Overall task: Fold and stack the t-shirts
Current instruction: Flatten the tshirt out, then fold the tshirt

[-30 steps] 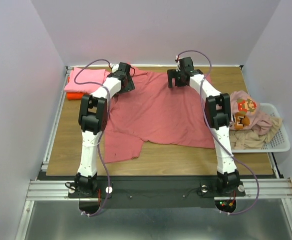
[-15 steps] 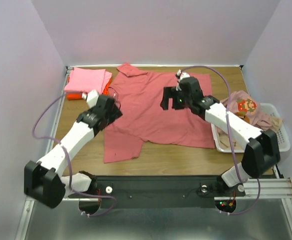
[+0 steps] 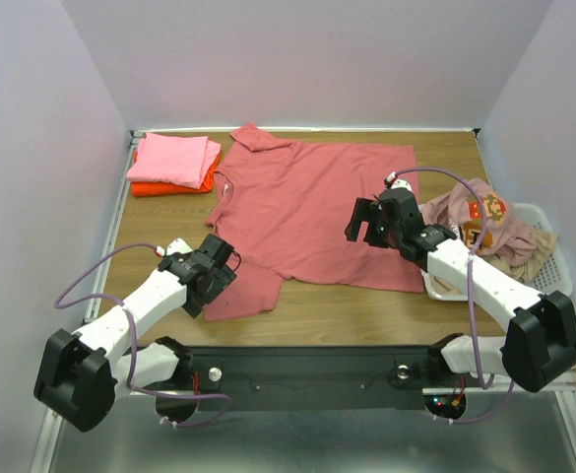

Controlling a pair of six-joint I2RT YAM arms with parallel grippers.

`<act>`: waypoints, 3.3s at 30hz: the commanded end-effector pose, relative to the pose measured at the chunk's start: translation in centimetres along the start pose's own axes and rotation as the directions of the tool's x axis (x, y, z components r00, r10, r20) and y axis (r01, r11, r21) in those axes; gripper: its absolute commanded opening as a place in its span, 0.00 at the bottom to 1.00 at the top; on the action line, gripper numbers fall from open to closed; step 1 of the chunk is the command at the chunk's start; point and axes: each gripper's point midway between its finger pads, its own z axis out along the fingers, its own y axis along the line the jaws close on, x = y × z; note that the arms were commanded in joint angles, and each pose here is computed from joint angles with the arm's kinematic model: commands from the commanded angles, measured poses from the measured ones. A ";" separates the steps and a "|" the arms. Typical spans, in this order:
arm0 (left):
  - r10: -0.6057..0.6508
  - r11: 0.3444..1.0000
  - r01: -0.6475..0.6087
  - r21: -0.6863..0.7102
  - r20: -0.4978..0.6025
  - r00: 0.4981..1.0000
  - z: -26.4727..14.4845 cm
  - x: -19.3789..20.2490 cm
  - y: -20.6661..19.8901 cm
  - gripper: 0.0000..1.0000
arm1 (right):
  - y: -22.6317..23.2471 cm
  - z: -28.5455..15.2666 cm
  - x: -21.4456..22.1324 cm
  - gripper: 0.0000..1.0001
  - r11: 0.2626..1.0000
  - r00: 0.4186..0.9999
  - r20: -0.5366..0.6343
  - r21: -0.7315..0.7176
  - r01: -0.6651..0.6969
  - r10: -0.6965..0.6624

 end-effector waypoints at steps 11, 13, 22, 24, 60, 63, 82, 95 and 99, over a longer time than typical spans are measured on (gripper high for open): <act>-0.108 0.989 0.100 -0.107 -0.075 0.991 1.7 2.4 -0.3 0.98 | 0.1 -0.3 -1.8 1.00 1.000 0.996 0.089 0.008 -0.027 0.026; -0.131 0.984 0.118 -0.136 -0.088 0.987 2.1 3.1 0.6 0.98 | 0.1 -0.2 -1.6 1.00 1.000 0.996 0.084 0.006 -0.026 0.026; -0.108 0.981 0.081 -0.179 -0.146 0.983 3.6 5.0 1.3 0.98 | -0.5 0.0 -1.2 1.00 0.999 0.996 0.079 0.027 -0.031 0.029; -0.101 0.978 0.073 -0.194 -0.142 0.985 3.8 5.0 1.5 0.94 | -0.7 0.2 -1.0 1.00 0.999 0.997 0.072 0.037 -0.030 0.027; -0.127 0.979 0.134 -0.151 0.056 0.990 2.1 -0.7 0.6 0.00 | -6.3 -3.6 6.3 1.00 0.929 0.946 0.037 0.181 -0.324 0.323; -0.128 0.975 0.136 -0.176 0.058 0.990 2.5 -1.5 1.0 0.00 | -7.3 -3.7 7.0 1.00 0.913 0.940 0.042 0.226 -0.339 0.339; -0.107 0.985 0.108 -0.133 0.012 0.994 3.4 -1.9 1.2 0.00 | -12.4 -5.9 12.6 0.94 0.777 0.880 0.046 0.449 -0.441 0.473; -0.107 0.990 0.108 -0.089 0.018 0.994 2.8 -2.4 0.3 0.00 | -12.6 -4.1 13.0 0.70 0.746 0.874 0.051 0.499 -0.441 0.483; -0.108 0.991 0.109 -0.079 0.021 0.994 2.6 -2.5 0.2 0.00 | -12.1 -3.5 13.2 0.60 0.756 0.867 0.039 0.471 -0.455 0.497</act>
